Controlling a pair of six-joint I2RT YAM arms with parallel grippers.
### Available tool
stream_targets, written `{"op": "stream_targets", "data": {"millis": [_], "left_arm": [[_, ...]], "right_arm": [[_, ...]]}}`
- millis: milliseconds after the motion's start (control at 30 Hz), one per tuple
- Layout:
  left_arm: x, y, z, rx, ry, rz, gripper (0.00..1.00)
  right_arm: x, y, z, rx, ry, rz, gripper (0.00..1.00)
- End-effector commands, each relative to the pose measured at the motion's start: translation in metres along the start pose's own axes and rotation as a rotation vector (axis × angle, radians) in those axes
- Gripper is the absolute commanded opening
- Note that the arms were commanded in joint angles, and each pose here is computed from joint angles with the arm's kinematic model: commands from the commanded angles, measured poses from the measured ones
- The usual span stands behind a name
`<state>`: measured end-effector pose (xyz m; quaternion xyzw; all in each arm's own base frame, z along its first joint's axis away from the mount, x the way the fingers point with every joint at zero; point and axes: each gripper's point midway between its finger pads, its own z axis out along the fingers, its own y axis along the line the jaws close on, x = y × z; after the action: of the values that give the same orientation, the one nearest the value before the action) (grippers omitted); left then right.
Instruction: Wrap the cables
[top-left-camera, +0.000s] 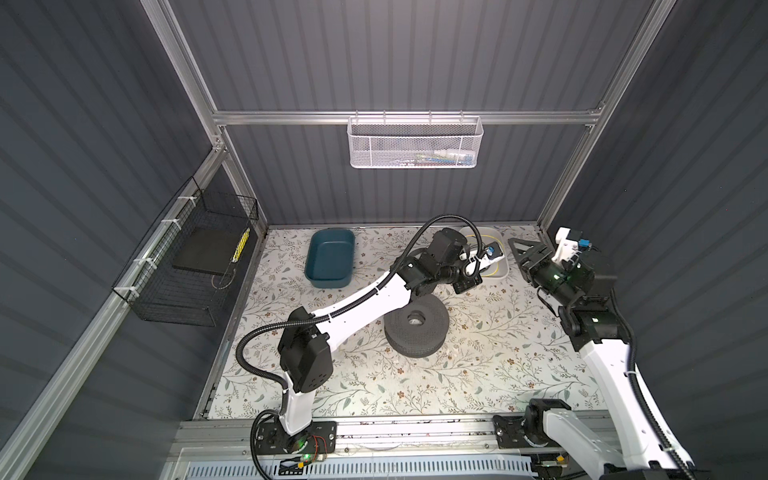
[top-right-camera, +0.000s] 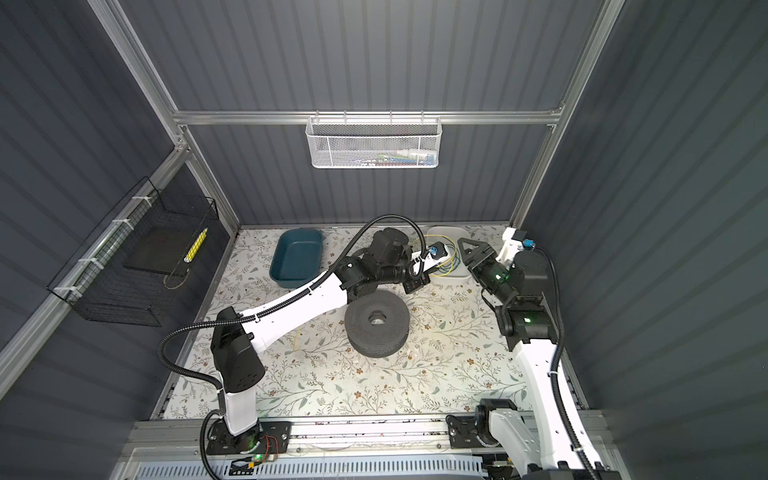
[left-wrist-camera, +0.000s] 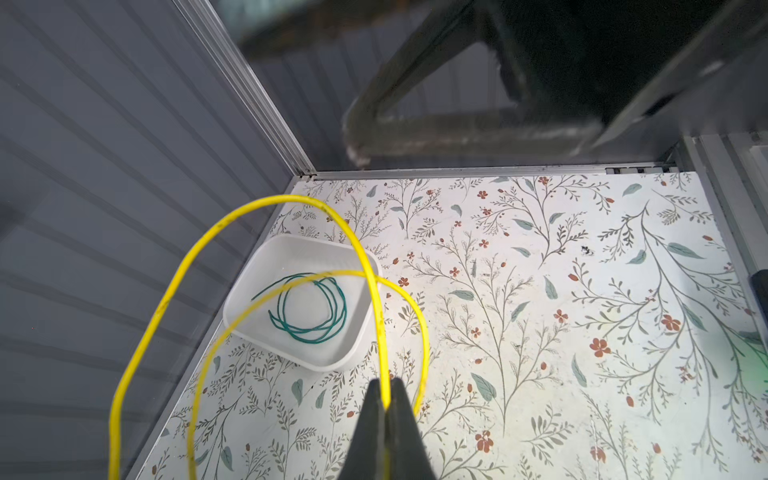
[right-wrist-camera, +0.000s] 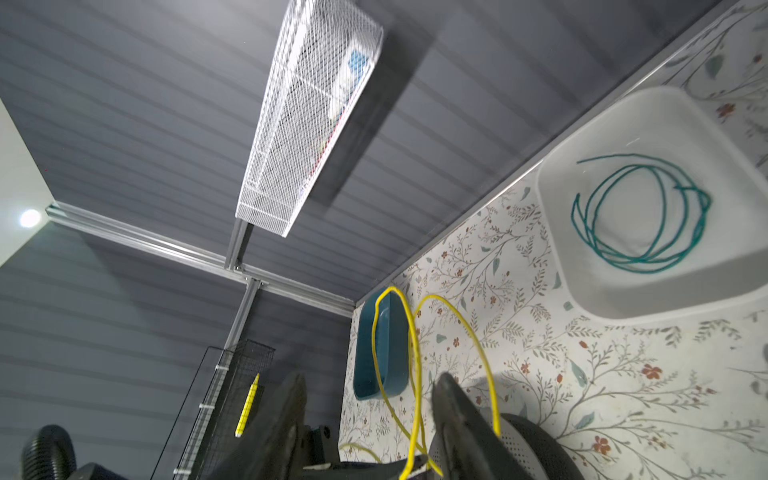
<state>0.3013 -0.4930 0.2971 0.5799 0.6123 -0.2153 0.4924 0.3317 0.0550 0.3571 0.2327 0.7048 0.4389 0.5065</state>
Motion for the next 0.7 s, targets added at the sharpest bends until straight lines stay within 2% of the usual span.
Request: {"op": "stream_targets", "data": {"millis": [0,167,333,467,600,667], "left_arm": [[-0.026,0.006,-0.019,-0.028,-0.080,-0.012,0.00],[-0.035,0.008,-0.026,-0.030,-0.113,-0.020,0.00],[-0.042,0.010,-0.028,-0.031,-0.134,-0.029,0.00],[-0.044,0.008,-0.027,-0.018,-0.146,-0.040,0.00],[-0.046,0.009,-0.027,-0.017,-0.150,-0.046,0.00],[-0.047,0.009,-0.028,-0.016,-0.153,-0.047,0.00]], "right_arm": [[0.002,-0.017,-0.007,0.039,0.010,0.009,0.52],[0.021,-0.031,0.003,-0.002,0.098,0.065,0.42],[0.043,-0.029,0.019,-0.057,0.203,0.076,0.45],[0.050,-0.030,0.029,-0.064,0.233,0.080,0.45],[0.050,-0.034,0.038,-0.071,0.237,0.105,0.37],[0.049,-0.033,0.042,-0.086,0.240,0.112,0.25]]}}
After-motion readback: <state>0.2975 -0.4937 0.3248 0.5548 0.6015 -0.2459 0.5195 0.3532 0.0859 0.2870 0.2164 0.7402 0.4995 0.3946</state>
